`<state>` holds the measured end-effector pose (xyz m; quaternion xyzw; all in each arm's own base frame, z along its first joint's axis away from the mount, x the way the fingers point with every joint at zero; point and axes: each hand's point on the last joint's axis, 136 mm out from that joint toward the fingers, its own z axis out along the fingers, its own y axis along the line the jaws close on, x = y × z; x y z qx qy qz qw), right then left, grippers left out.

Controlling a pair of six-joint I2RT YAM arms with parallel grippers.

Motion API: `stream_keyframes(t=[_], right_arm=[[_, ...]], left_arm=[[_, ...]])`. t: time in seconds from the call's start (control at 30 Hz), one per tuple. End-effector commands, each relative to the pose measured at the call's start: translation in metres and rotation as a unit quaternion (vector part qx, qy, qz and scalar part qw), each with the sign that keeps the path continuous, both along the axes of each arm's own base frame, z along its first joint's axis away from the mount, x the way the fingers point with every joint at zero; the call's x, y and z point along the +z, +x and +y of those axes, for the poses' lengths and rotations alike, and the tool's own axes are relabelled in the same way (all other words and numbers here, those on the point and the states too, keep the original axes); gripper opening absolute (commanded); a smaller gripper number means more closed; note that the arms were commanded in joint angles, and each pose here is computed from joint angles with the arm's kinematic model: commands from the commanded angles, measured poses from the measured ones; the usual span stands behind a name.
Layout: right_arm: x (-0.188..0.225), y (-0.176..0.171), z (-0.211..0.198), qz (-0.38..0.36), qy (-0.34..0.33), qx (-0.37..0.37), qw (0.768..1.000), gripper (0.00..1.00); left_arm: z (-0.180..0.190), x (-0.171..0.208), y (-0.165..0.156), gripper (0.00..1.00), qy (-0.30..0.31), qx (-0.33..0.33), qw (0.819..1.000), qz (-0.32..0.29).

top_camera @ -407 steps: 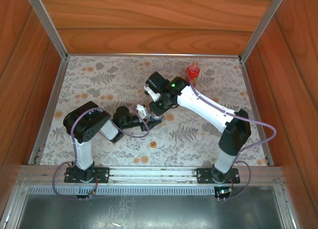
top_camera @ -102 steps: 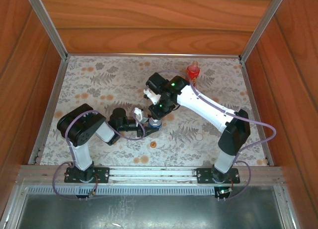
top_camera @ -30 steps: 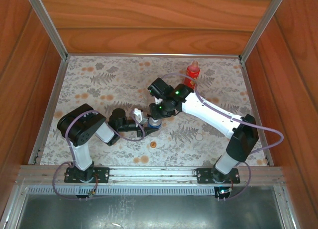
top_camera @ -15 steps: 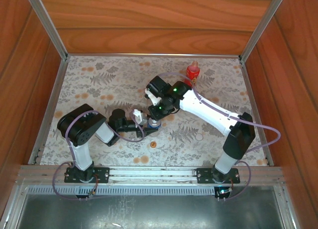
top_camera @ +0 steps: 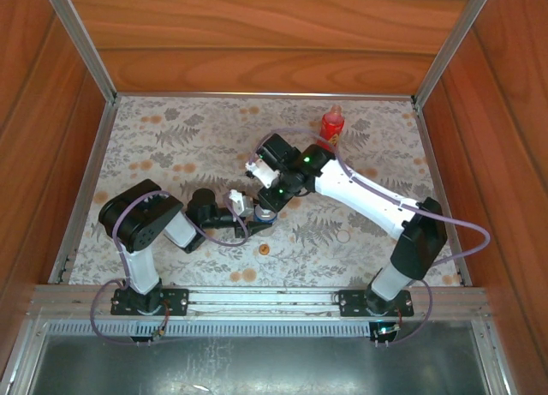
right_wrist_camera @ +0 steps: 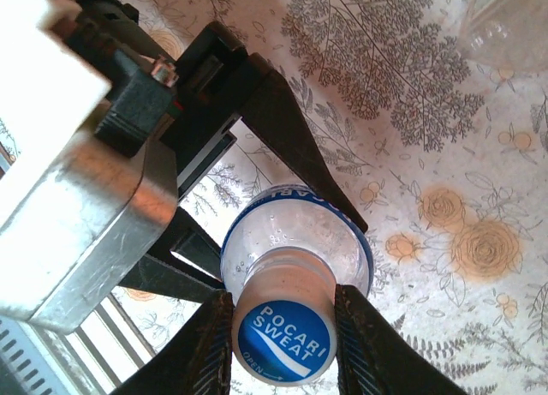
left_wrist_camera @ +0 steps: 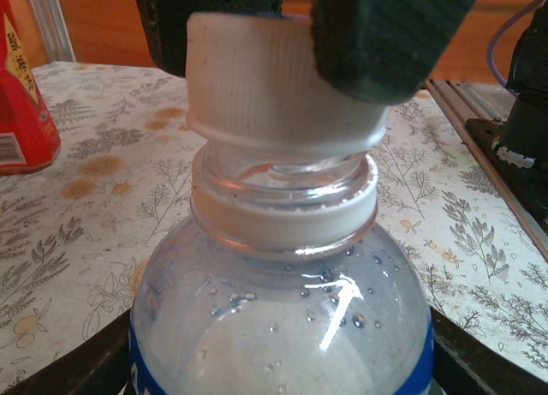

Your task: Screw on the bottle caps

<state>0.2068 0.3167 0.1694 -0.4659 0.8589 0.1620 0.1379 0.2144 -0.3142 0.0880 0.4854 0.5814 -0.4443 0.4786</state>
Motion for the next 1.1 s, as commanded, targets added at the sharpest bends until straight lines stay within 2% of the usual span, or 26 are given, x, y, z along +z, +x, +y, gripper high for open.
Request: stream_keyframes(t=[0.0, 0.27, 0.4, 0.63, 0.77, 1.07], right_arm=[[-0.018, -0.033, -0.005, 0.052, -0.011, 0.061, 0.997, 0.26], [-0.02, -0.033, -0.011, 0.049, -0.046, 0.077, 0.995, 0.26], [-0.034, -0.036, -0.01, 0.047, -0.086, 0.081, 0.992, 0.26], [-0.034, -0.031, -0.013, 0.028, -0.101, 0.057, 0.993, 0.28], [-0.027, -0.025, -0.007, 0.012, -0.084, 0.042, 0.996, 0.28], [-0.012, -0.013, 0.004, -0.014, -0.055, 0.02, 0.998, 0.41]], left_arm=[[0.014, -0.053, -0.004, 0.57, 0.07, 0.036, 0.988, 0.131], [0.014, -0.052, -0.003, 0.57, 0.069, 0.037, 0.988, 0.131], [0.014, -0.053, -0.003, 0.57, 0.069, 0.039, 0.988, 0.136], [0.013, -0.054, -0.001, 0.57, 0.069, 0.041, 0.987, 0.142], [0.014, -0.054, -0.002, 0.57, 0.069, 0.042, 0.986, 0.144], [0.014, -0.059, -0.002, 0.57, 0.074, 0.041, 0.986, 0.146]])
